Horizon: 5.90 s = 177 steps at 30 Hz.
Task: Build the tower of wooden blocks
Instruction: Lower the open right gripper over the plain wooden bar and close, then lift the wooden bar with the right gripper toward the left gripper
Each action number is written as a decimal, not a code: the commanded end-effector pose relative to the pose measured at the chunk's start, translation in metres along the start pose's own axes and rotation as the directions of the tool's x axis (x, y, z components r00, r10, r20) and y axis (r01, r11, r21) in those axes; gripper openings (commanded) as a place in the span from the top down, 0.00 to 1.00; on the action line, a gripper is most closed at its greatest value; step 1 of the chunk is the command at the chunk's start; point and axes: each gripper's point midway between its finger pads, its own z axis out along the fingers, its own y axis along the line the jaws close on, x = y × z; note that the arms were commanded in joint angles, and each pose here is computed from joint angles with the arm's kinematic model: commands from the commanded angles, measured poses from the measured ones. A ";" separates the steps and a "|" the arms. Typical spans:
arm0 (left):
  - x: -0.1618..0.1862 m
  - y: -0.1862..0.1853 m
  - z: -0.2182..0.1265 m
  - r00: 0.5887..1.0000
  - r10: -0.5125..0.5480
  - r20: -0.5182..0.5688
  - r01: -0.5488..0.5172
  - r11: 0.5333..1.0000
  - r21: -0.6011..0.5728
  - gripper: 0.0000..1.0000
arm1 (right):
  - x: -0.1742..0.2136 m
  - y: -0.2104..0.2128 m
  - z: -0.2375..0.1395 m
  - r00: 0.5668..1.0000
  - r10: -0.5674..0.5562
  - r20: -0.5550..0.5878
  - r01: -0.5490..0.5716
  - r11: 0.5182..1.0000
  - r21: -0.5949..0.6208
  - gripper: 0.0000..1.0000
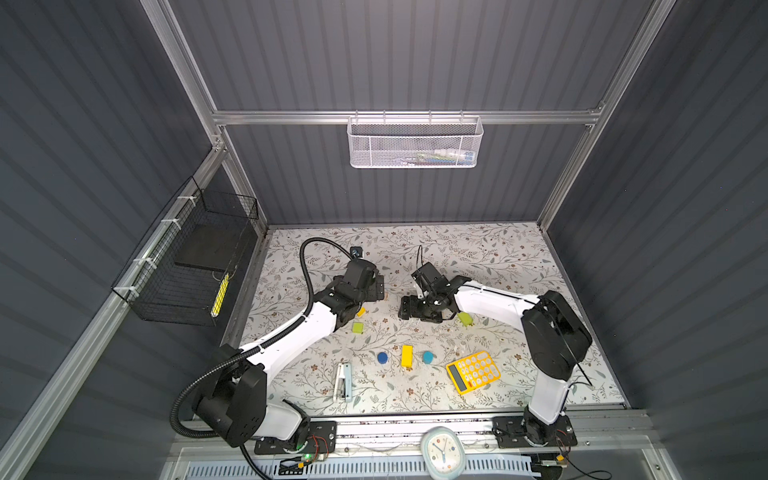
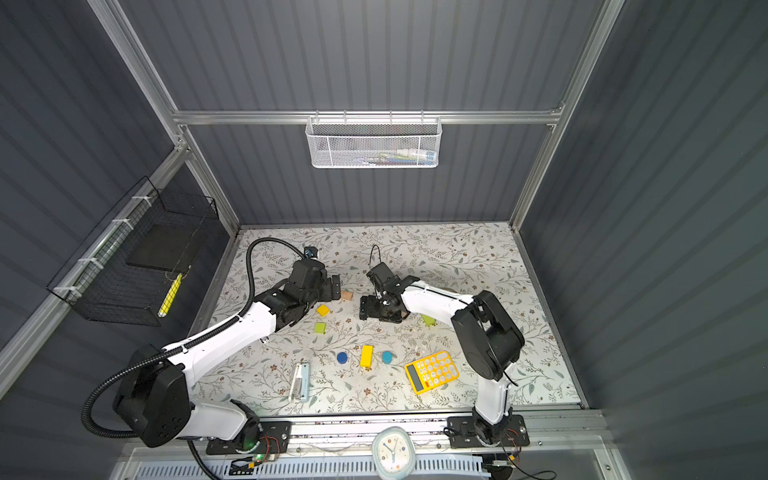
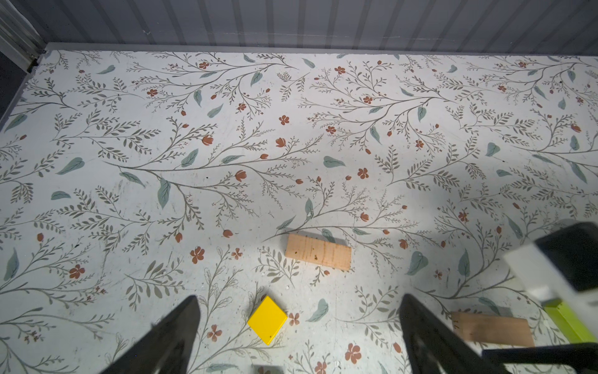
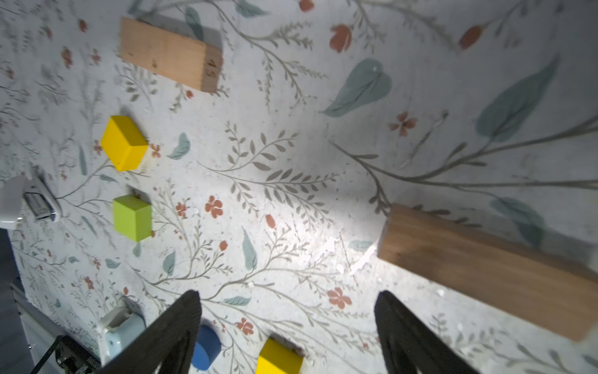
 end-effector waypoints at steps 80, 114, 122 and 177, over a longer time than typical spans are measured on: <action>0.007 0.004 0.014 0.995 0.103 -0.019 -0.104 0.993 -0.047 0.01 | -0.004 -0.092 0.032 0.984 0.160 0.080 -0.178 0.883 0.434 0.14; 0.009 0.002 0.016 0.993 0.112 -0.030 -0.113 0.993 -0.042 0.01 | -0.062 -0.070 0.048 0.998 0.014 0.054 -0.033 0.927 0.374 0.31; 0.009 0.003 0.016 0.993 0.113 -0.029 -0.115 0.992 -0.047 0.01 | -0.067 -0.063 0.056 0.999 0.000 0.037 -0.013 0.934 0.357 0.31; 0.011 0.007 0.016 0.992 0.121 -0.036 -0.123 0.990 -0.067 0.00 | -0.056 -0.057 0.068 0.999 0.039 -0.017 -0.030 0.930 0.366 0.18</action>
